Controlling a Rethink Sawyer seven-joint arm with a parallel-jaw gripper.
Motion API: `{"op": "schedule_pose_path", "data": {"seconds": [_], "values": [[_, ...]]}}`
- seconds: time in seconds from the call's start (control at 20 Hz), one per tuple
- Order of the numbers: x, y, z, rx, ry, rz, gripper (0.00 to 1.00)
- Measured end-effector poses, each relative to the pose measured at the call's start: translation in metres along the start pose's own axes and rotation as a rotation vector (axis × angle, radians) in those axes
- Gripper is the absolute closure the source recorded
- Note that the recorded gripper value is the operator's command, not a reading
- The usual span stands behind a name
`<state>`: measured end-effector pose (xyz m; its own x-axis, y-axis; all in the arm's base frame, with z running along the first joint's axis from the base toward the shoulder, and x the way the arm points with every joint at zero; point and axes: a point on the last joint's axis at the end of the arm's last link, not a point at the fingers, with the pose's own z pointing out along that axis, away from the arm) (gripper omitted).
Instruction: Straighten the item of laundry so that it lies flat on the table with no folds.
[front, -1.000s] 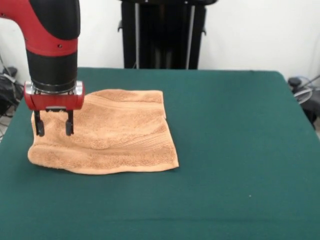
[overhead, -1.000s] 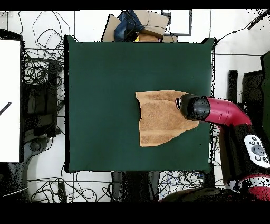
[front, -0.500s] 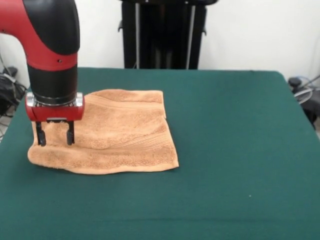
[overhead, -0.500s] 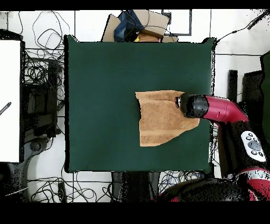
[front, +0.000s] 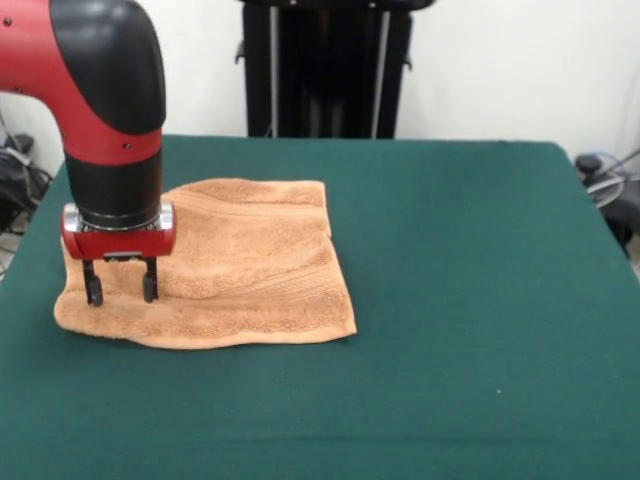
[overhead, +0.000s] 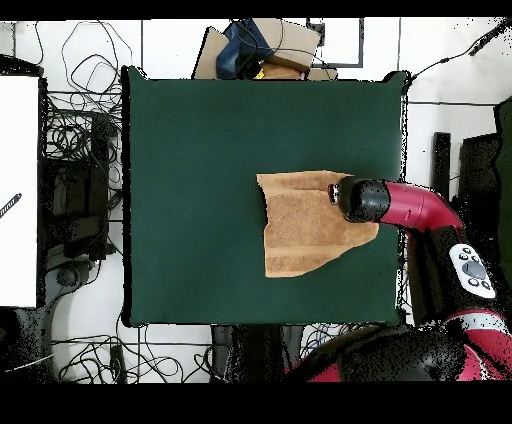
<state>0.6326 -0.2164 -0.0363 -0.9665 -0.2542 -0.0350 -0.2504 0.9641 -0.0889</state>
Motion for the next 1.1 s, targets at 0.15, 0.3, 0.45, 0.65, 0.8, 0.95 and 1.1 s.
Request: {"op": "schedule_pose_path", "data": {"seconds": [0.15,0.3,0.45,0.65,0.8,0.95,1.1], "values": [[0.000,0.003,0.003,-0.004,0.002,-0.002,0.00],[-0.001,0.005,0.006,-0.007,0.003,-0.004,0.00],[-0.002,0.006,0.009,-0.008,0.004,-0.004,0.00],[-0.003,0.004,0.015,-0.009,0.003,0.001,0.00],[-0.004,0.003,0.017,-0.008,0.002,0.003,0.00],[-0.004,0.002,0.017,-0.009,0.007,0.004,0.00],[-0.004,0.001,0.016,-0.009,0.010,0.004,0.00]]}}
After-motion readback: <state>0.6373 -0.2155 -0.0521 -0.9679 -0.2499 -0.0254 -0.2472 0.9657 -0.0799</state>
